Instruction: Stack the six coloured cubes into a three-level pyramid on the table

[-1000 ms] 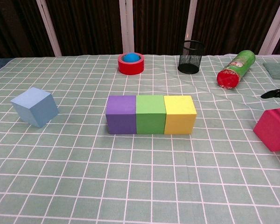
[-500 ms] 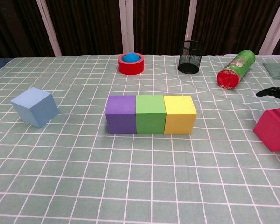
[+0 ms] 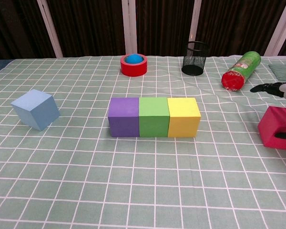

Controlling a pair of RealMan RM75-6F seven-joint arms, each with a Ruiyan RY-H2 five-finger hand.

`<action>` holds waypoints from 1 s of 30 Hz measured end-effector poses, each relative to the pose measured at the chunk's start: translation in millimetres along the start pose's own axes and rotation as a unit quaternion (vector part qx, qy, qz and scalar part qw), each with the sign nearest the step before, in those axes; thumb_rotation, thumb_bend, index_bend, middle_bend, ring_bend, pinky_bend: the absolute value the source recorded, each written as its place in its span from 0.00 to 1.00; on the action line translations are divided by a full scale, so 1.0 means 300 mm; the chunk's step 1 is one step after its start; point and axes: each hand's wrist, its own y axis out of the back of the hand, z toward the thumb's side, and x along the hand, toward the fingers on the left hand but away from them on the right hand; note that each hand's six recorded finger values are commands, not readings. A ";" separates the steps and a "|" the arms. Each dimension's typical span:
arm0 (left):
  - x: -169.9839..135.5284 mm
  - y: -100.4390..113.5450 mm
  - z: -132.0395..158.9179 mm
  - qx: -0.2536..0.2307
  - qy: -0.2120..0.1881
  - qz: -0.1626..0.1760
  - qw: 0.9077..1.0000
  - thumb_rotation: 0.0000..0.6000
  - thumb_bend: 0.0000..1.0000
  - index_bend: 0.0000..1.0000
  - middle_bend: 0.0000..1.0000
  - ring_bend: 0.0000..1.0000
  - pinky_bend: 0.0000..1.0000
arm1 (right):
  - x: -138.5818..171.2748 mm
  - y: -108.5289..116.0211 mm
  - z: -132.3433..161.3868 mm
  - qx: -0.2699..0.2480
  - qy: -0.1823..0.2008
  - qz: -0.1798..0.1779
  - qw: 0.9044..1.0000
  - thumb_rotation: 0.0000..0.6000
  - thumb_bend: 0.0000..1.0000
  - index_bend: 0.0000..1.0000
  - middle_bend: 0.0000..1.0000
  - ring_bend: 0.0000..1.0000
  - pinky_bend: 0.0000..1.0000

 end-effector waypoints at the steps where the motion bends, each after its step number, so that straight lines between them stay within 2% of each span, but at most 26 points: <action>1: 0.000 -0.001 -0.001 0.000 0.000 -0.001 1.000 1.00 0.10 0.00 0.00 0.00 0.06 | -0.001 0.001 0.003 0.000 0.000 0.000 1.000 1.00 0.23 0.00 0.09 0.03 0.00; 5: 0.000 -0.006 -0.003 0.001 0.000 -0.004 1.000 1.00 0.10 0.00 0.00 0.00 0.06 | 0.003 0.002 0.003 0.001 -0.006 0.004 1.000 1.00 0.24 0.00 0.12 0.04 0.00; 10: 0.000 -0.009 -0.006 0.000 0.000 -0.006 1.000 1.00 0.10 0.00 0.00 0.00 0.06 | 0.020 -0.004 -0.015 -0.003 -0.024 0.017 1.000 1.00 0.23 0.00 0.22 0.07 0.00; 19: -0.002 -0.006 0.003 -0.003 -0.004 -0.005 1.000 1.00 0.10 0.00 0.00 0.00 0.06 | 0.037 -0.003 -0.045 -0.012 -0.050 0.026 0.998 1.00 0.24 0.00 0.24 0.09 0.00; 30: -0.004 -0.002 0.002 -0.006 -0.005 -0.005 1.000 1.00 0.10 0.00 0.00 0.00 0.06 | 0.042 0.010 -0.052 -0.017 -0.061 0.023 0.998 1.00 0.24 0.00 0.33 0.16 0.00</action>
